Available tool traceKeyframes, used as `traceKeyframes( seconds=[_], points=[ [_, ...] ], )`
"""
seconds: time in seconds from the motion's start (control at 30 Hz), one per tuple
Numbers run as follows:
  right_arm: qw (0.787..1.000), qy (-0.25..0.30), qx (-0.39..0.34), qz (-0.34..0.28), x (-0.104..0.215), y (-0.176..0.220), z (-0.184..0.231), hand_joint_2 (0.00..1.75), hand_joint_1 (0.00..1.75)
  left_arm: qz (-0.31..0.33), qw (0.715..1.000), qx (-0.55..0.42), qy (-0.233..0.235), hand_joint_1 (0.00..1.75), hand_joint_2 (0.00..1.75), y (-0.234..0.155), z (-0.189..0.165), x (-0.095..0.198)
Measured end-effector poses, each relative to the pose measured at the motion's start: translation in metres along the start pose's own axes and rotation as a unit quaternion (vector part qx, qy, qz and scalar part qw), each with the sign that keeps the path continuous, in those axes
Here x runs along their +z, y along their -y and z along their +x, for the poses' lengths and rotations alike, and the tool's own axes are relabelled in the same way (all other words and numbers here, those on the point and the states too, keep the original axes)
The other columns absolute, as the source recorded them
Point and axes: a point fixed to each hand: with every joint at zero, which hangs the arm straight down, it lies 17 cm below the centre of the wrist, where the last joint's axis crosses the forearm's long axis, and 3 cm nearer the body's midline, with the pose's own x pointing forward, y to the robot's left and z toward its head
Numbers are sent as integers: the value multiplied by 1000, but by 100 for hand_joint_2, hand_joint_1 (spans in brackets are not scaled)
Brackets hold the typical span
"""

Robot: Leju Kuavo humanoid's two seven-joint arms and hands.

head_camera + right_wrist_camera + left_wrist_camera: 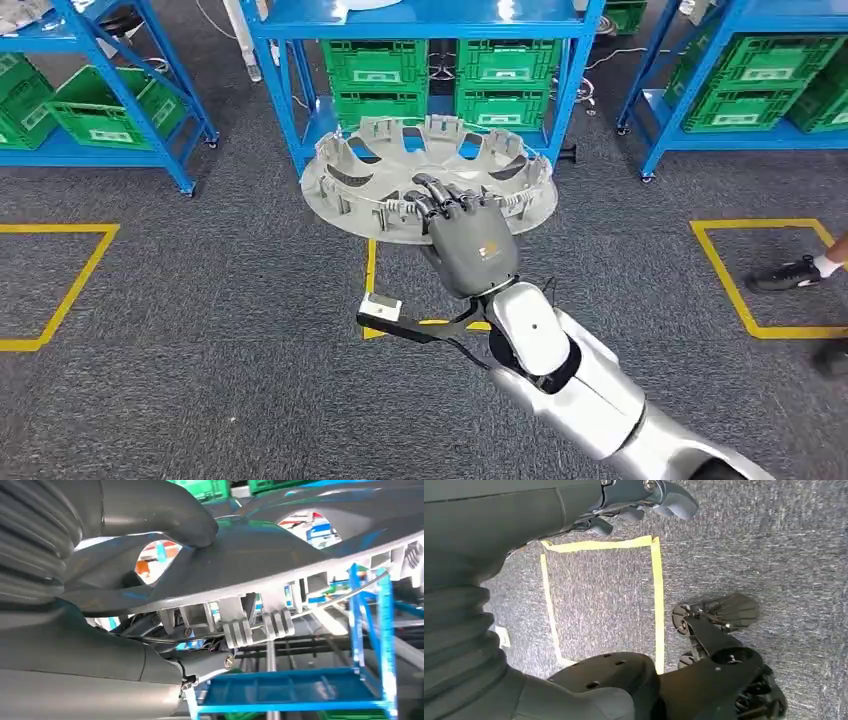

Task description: Take the parts from the cabinet and place them on the table.

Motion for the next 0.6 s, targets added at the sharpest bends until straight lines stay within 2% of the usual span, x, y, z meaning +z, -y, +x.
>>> traceKeyframes(
  seconds=[0.6],
  points=[
    [1000,1,13,7,0,2,2,175,175,-6,1000,-8,-6,0,175,4,-6,1]
  ],
)
